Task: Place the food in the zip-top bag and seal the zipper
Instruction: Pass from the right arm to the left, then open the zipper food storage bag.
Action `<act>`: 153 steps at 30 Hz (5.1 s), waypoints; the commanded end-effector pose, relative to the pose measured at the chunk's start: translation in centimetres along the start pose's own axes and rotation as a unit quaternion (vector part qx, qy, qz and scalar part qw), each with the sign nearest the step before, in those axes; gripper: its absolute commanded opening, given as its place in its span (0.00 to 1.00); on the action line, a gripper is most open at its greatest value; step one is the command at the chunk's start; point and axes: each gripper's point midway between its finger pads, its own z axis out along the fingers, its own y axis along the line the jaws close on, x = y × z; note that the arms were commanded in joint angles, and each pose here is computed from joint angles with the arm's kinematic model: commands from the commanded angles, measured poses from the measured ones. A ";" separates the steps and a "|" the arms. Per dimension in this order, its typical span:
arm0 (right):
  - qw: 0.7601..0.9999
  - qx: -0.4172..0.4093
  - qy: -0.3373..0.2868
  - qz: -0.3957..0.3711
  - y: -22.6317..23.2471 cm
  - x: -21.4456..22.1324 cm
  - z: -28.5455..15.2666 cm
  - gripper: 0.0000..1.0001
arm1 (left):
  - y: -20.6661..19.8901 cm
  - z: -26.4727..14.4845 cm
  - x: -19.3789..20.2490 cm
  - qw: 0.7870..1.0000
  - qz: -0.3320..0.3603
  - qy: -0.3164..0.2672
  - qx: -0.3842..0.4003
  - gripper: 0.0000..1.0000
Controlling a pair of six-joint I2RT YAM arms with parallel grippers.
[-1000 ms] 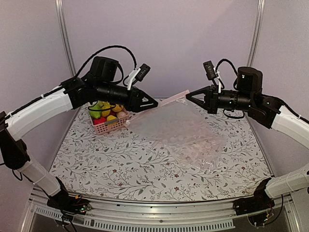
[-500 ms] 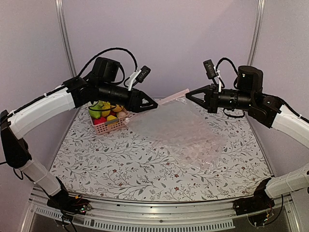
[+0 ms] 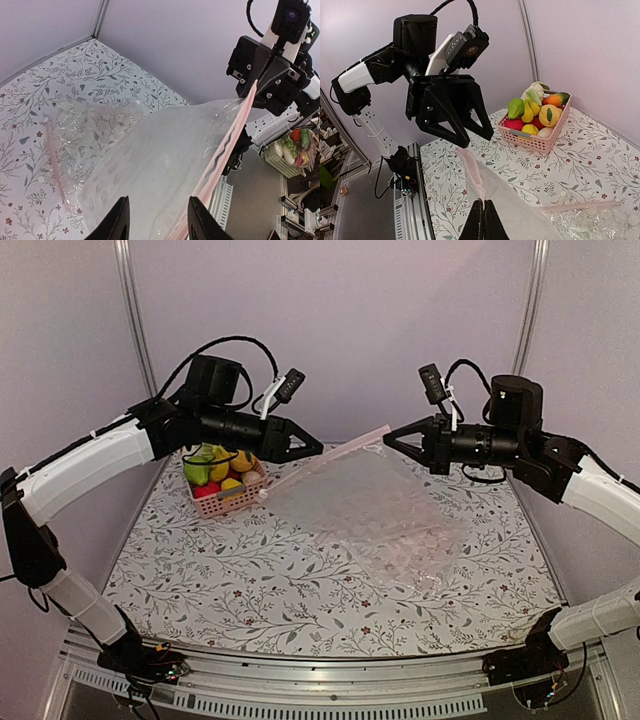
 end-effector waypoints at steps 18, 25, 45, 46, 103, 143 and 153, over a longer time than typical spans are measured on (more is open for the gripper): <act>1.000 -0.006 0.005 -0.004 0.2 -0.3 0.4 0.00 | 0.1 1.4 2.0 0.999 -0.003 0.038 0.027 0.28; 1.000 0.000 0.003 -0.004 0.1 -0.4 0.4 0.00 | -1.2 1.6 2.6 0.997 0.011 0.049 0.056 0.28; 0.999 0.036 0.001 0.001 -1.3 -0.2 0.4 0.06 | -2.4 1.5 2.7 0.996 0.032 0.052 0.064 0.00; 0.999 0.045 -0.001 0.002 -1.6 -0.3 0.4 0.13 | -2.3 1.3 2.5 0.997 0.035 0.048 0.058 0.00; 0.929 0.148 0.039 0.337 -4.6 6.9 13.4 0.58 | 5.5 1.9 4.4 0.974 0.041 0.025 -0.219 0.00; 0.912 0.218 0.029 0.346 -5.9 9.1 12.6 0.00 | 9.8 -6.0 1.3 0.889 0.135 0.000 -0.437 0.00; 0.924 0.234 0.022 0.301 -5.0 6.4 10.5 0.00 | 7.8 -7.4 -0.2 0.896 0.163 -0.039 -0.412 0.00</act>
